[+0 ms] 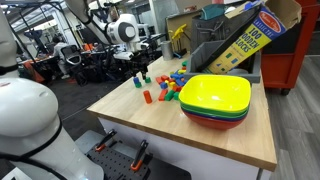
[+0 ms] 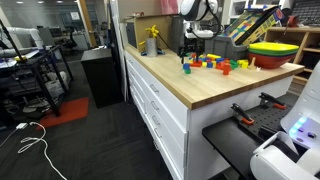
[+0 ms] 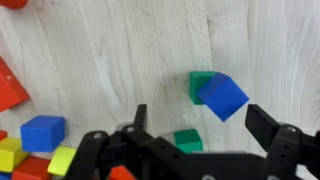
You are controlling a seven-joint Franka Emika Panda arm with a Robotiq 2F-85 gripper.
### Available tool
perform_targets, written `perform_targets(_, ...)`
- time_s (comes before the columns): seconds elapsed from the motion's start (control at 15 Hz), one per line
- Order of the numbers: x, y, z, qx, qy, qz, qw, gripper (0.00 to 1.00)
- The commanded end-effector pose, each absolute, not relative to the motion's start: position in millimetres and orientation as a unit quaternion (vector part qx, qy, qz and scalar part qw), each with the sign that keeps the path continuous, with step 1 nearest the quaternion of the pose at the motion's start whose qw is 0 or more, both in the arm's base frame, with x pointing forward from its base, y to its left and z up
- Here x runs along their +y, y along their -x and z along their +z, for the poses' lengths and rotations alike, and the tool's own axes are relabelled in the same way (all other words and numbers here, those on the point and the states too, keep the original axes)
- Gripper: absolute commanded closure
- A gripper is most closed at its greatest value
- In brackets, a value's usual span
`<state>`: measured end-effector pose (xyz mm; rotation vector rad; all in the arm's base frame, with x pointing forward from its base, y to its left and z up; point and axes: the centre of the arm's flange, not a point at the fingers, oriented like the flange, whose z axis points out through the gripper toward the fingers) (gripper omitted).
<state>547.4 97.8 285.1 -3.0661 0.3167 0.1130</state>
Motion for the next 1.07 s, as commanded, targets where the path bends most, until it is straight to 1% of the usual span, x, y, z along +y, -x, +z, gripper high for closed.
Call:
perform_targets(0.0, 107.5, -523.6, 287.8, 0.116, 0.991, 0.053, 0.036, 0.0)
perform_targets(1.0, 117.5, -523.6, 289.0, 0.135, 0.99, 0.032, 0.033, 0.0)
